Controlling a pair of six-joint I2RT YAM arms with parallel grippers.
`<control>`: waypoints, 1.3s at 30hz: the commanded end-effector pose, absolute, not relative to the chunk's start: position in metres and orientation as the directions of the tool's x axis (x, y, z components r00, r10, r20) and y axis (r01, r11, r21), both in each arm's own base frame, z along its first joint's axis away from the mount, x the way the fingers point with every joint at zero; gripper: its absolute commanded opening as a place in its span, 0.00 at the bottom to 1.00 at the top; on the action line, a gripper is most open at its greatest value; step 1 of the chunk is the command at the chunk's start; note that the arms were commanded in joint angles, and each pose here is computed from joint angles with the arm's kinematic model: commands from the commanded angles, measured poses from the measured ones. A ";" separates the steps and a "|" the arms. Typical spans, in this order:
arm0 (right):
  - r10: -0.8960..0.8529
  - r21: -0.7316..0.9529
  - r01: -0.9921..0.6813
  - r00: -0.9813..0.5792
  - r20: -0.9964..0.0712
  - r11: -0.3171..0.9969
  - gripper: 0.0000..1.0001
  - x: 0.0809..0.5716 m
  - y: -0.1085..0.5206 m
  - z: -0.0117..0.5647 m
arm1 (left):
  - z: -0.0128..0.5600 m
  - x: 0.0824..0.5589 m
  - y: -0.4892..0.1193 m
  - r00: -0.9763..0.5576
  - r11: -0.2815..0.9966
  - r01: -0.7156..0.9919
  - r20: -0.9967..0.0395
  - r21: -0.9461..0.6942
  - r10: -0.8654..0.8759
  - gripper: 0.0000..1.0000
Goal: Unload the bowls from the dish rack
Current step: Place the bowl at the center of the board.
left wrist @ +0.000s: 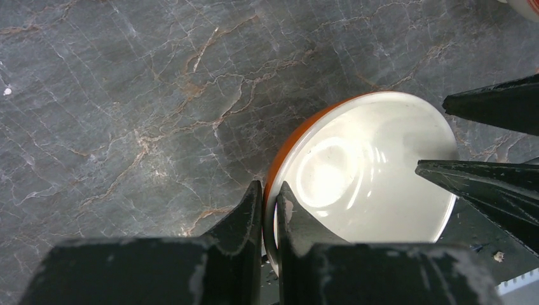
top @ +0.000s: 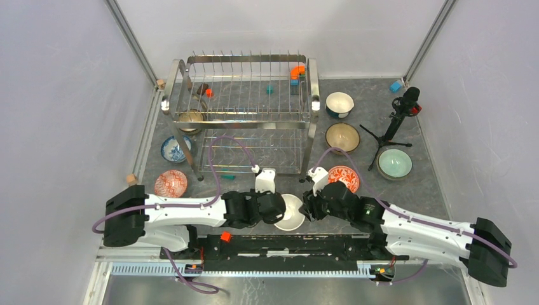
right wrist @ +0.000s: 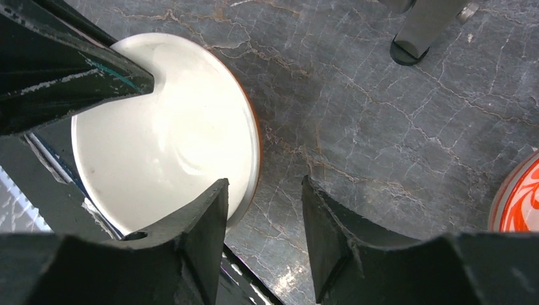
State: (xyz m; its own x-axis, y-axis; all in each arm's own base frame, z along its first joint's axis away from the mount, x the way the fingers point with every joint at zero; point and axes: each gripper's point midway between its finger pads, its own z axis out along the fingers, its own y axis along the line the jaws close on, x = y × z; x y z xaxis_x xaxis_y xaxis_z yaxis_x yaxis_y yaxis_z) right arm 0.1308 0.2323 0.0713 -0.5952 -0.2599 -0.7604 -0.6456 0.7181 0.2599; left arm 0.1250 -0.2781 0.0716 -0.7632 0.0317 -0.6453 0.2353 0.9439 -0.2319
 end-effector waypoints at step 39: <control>-0.266 0.156 -0.581 -0.574 -0.774 0.799 0.00 0.161 0.245 0.080 | 0.087 0.129 -0.256 -0.730 0.929 0.113 -0.664 -0.352 -0.163 0.80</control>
State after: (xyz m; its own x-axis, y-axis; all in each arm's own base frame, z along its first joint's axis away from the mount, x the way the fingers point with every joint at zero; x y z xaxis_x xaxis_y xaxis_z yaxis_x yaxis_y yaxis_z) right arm 0.1448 0.2379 0.0597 -0.6139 -0.2917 -0.7335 -0.5964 0.7802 0.1888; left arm 0.1208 -0.2699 0.0742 -0.7681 -0.0754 -0.6359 0.1747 0.9307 -0.3214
